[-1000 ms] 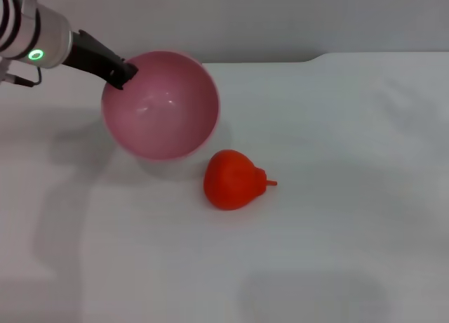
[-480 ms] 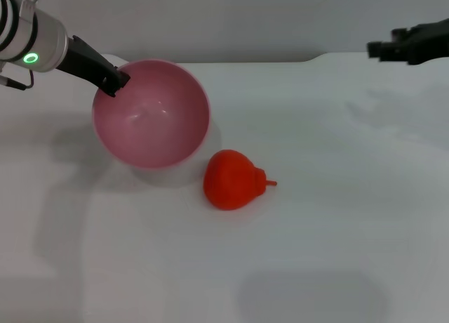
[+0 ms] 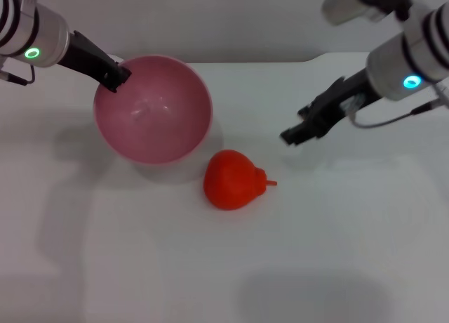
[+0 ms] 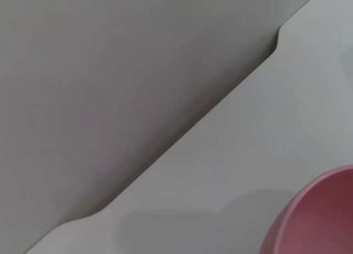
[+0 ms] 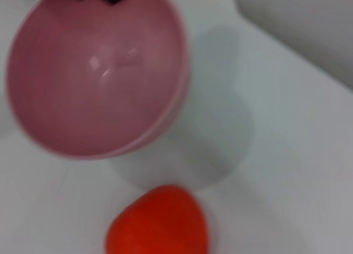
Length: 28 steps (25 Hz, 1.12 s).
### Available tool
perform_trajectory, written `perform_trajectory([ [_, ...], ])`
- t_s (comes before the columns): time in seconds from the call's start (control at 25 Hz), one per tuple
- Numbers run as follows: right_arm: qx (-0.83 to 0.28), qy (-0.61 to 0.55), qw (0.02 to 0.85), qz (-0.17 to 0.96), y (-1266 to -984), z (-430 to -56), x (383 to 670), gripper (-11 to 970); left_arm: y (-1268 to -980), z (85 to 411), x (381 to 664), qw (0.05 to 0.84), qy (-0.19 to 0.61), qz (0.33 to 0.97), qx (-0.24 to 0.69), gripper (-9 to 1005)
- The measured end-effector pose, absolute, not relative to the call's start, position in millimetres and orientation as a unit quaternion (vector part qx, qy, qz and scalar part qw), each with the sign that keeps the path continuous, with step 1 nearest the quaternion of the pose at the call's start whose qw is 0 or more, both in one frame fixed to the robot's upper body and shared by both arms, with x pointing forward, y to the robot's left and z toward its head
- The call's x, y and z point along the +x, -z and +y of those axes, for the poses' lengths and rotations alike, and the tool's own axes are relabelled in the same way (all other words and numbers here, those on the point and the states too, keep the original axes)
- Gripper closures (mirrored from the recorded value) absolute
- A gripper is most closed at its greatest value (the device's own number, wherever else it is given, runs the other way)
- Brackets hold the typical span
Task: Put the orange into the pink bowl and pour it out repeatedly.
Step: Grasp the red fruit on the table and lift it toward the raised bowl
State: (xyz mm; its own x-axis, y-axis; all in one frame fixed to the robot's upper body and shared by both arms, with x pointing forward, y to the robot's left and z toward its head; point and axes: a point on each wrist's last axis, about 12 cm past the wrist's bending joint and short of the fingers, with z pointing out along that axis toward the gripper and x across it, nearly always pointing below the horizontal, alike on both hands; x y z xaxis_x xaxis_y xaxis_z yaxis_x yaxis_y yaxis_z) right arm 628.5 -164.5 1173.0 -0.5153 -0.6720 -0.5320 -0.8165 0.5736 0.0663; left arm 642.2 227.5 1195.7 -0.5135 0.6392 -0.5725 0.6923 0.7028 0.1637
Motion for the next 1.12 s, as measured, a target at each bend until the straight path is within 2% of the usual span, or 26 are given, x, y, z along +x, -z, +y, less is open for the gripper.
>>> perform_trajectory([
  [0.48,-0.465,-0.210,0.217,0.832,-1147,-136,614,499,-1201,229,646,0.321,0.039,0.868,0.378,955],
  [0.88,-0.486,-0.197,0.225,0.821,-1127,-115,608,509,-1201,224,648,0.316,0.031,0.866,0.386,955],
  [1.12,-0.477,-0.178,0.240,0.827,-1112,-114,611,515,-1201,223,648,0.316,0.032,0.865,0.387,955],
])
